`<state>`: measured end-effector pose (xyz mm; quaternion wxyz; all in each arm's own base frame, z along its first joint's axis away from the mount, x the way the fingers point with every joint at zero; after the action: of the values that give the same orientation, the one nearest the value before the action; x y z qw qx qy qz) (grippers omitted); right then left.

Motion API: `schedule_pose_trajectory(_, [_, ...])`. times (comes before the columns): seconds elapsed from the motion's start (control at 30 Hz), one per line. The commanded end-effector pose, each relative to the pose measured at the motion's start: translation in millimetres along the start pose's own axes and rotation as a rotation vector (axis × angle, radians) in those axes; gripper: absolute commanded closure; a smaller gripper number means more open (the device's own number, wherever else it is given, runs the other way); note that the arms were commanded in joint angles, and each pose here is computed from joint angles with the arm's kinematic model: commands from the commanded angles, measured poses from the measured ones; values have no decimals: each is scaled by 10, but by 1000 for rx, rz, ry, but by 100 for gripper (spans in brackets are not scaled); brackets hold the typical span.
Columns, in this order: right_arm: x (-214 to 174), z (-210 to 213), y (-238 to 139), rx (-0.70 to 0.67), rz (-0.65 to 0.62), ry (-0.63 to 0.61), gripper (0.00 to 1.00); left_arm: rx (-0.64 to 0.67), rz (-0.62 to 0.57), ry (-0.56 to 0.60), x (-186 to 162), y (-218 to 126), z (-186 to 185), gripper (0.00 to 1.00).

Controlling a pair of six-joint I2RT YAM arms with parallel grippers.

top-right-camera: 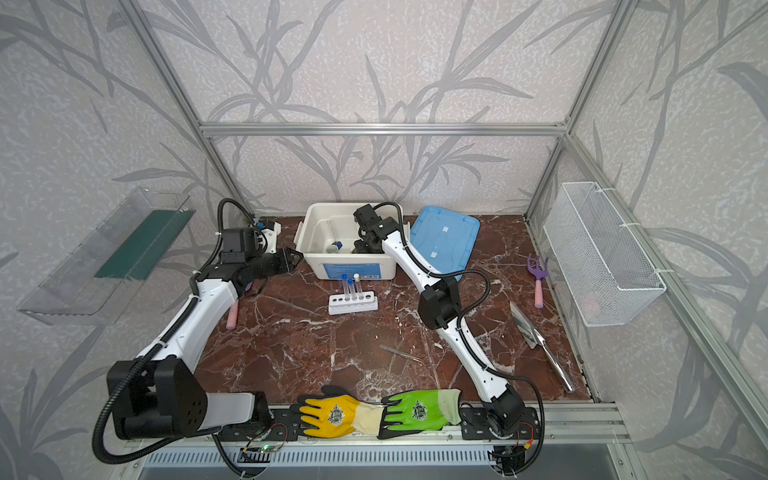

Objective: Organize the chemistry lab equipment
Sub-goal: 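Lower the white crucible into the tub and open the right gripper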

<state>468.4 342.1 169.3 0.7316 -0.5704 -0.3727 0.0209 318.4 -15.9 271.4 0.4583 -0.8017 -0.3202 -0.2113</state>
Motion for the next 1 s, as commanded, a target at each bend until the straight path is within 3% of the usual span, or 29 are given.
schedule_pose_trajectory(0.0, [-68,-37,118,-5,30,-10,89,-7,0,11,21,-7,-6,63])
schedule_pose_trajectory(0.47, [-165,-66,259,-28,72,-12,87,-6,1,10,21,-4,-4,63])
schedule_pose_trajectory(0.97, [-141,-97,191,-44,66,-2,70,-4,-10,19,28,-48,-22,63])
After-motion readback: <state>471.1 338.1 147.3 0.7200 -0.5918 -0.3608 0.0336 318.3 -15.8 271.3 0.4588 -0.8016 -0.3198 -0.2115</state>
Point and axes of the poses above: each gripper's point midway between its finger pads, its own y axis out along the fingers, its own z axis along the line the jaws close on, x = y × z, the point moved 10 cm from there along -y, back along the fingers, and after that the axes turned 6 degrees about -y, right-handed, at the moved point
